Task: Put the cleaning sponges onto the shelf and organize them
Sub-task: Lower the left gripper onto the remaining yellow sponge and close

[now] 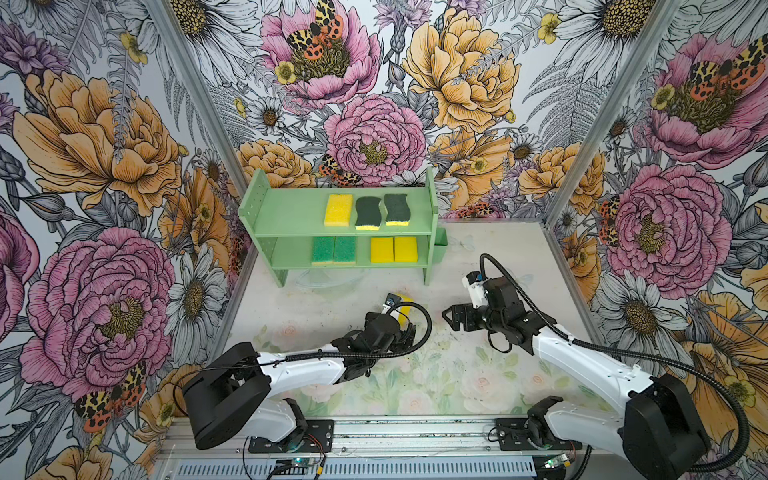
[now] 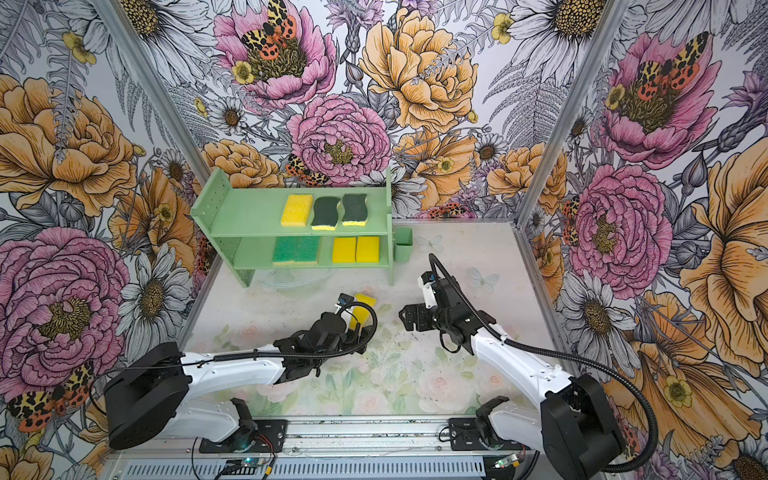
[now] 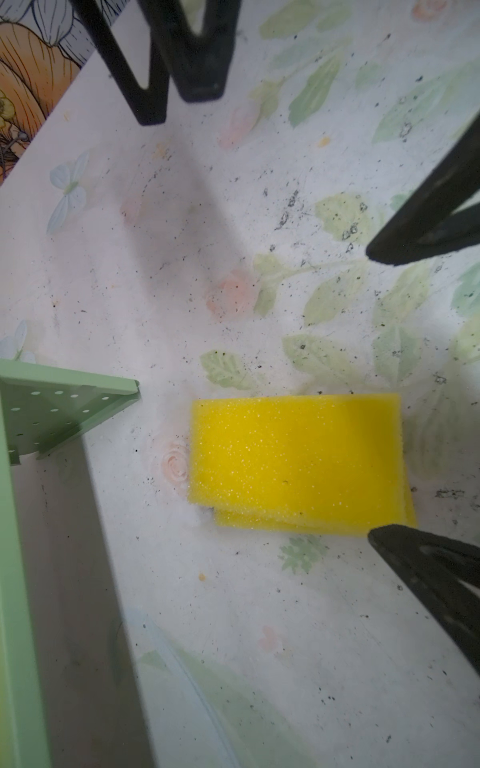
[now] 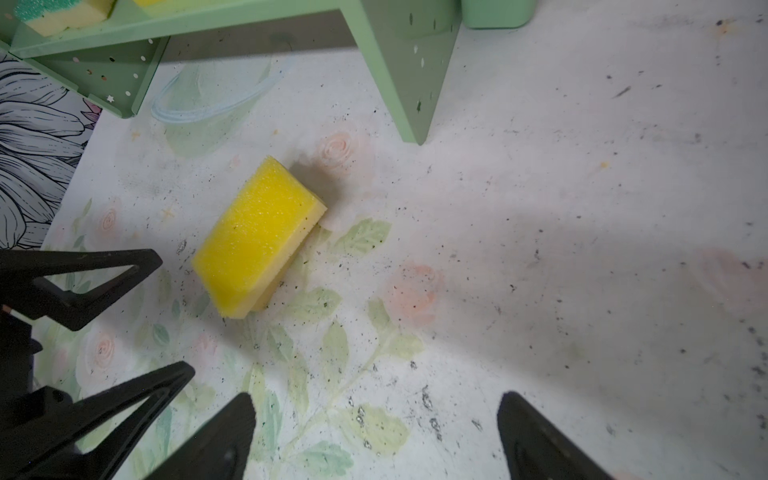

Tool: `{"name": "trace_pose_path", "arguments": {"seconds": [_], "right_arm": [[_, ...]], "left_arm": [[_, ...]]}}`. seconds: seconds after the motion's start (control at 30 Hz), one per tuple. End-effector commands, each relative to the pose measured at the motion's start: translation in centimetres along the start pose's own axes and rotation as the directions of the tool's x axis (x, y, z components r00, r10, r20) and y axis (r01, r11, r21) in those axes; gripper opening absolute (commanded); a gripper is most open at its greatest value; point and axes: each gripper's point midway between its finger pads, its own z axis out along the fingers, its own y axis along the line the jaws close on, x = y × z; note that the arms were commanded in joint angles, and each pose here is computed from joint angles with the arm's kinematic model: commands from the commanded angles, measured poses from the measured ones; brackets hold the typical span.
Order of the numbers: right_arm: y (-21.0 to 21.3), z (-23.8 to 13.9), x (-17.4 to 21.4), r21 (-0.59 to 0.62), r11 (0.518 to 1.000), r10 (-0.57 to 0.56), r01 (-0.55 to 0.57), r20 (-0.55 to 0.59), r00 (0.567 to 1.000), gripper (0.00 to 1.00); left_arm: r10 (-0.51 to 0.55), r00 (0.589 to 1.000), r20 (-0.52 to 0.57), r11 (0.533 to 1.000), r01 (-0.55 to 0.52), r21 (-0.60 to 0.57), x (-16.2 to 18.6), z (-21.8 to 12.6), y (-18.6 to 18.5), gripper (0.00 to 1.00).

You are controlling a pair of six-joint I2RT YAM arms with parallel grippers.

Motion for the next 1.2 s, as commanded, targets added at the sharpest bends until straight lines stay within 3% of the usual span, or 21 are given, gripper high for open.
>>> {"name": "trace_pose_path", "arguments": {"seconds": [0.0, 0.5, 1.17], "right_arm": [[-0.7, 0.2, 0.4, 0.019, 1.0, 0.004, -0.004, -0.006, 1.0, 0.93], [-1.0, 0.5, 0.6, 0.025, 1.0, 0.011, -0.011, -0.018, 1.0, 0.94], [-1.1, 0.6, 0.7, 0.027, 1.0, 0.013, -0.012, -0.021, 1.0, 0.93]], "left_arm": [[-0.002, 0.995, 0.096, 1.0, 0.004, -0.02, -0.8, -0.1, 0.2, 0.99], [-0.036, 0.98, 0.197, 0.998, 0.046, -0.049, 1.1, 0.5, 1.8, 0.99], [-0.011, 0.982, 0.188, 0.997, 0.024, -0.067, 2.1, 2.7, 2.7, 0.99]]}}
